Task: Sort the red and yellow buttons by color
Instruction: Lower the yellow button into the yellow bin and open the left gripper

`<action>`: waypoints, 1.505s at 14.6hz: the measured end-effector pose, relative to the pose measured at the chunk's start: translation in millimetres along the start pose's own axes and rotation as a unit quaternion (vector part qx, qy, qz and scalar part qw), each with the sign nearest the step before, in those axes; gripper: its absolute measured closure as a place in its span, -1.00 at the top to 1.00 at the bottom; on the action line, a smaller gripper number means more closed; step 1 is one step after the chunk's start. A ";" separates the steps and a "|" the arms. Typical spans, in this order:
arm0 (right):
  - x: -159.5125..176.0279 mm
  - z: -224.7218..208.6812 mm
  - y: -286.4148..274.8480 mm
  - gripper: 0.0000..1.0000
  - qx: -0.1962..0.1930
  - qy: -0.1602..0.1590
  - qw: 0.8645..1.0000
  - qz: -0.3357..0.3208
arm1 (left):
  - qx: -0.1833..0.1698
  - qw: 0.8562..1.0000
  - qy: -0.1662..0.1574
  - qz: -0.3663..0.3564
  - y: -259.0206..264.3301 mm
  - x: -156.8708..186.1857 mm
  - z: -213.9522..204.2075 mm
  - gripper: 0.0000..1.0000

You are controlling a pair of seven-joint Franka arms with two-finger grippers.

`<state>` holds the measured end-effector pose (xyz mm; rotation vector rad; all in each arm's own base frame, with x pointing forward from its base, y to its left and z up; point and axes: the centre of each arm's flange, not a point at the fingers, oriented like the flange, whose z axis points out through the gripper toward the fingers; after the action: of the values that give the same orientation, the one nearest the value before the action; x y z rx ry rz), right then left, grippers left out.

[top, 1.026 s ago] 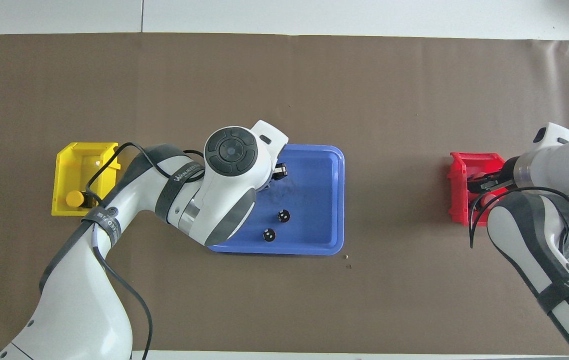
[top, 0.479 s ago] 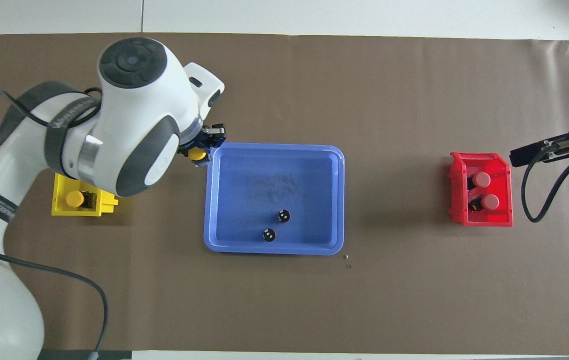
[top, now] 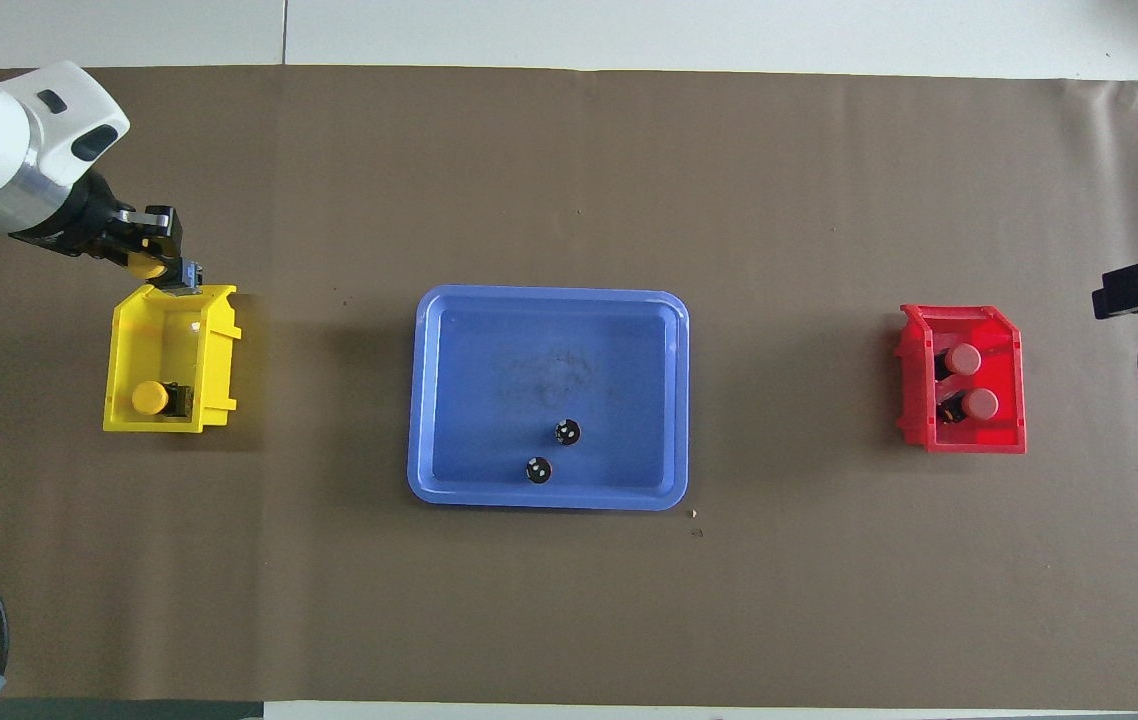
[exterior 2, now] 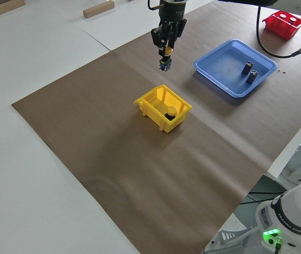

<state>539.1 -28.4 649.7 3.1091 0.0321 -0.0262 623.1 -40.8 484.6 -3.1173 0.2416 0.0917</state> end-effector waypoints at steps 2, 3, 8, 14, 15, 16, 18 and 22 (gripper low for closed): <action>2.9 3.7 -0.3 1.00 0.001 -0.005 1.000 0.000 | 0.000 1.000 0.006 0.011 -12.6 -7.3 22.7 -0.17; 3.1 4.4 -1.0 1.00 0.002 -0.007 1.000 -0.001 | 0.000 1.000 0.007 0.017 -13.0 -13.1 34.0 -0.17; 0.6 5.2 -4.5 1.00 0.002 -0.019 1.000 -0.004 | -0.001 0.999 0.015 0.033 -8.4 -46.4 73.3 -0.17; 0.6 6.0 -2.8 1.00 0.002 -0.021 1.000 -0.002 | 0.004 0.998 0.045 0.031 -10.2 -52.8 112.4 -0.17; 0.7 6.1 -3.3 1.00 0.002 -0.021 1.000 -0.003 | 0.004 0.998 0.047 0.030 -13.0 -51.9 119.1 -0.17; 0.8 6.1 -4.2 1.00 0.002 -0.021 1.000 -0.003 | 0.004 0.998 0.047 0.029 -14.6 -50.8 125.2 -0.17; 1.0 6.1 -6.7 1.00 0.002 -0.021 1.000 -0.006 | 0.004 0.999 0.047 0.028 -16.0 -49.5 128.1 0.12; 1.4 6.2 -11.5 1.00 0.002 -0.021 1.000 -0.010 | 0.003 0.999 0.038 0.028 -17.8 -37.1 85.4 0.37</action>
<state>540.1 -17.1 643.2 3.1120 0.0628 -0.0911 584.4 -15.9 401.7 -3.1123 0.3296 -0.0276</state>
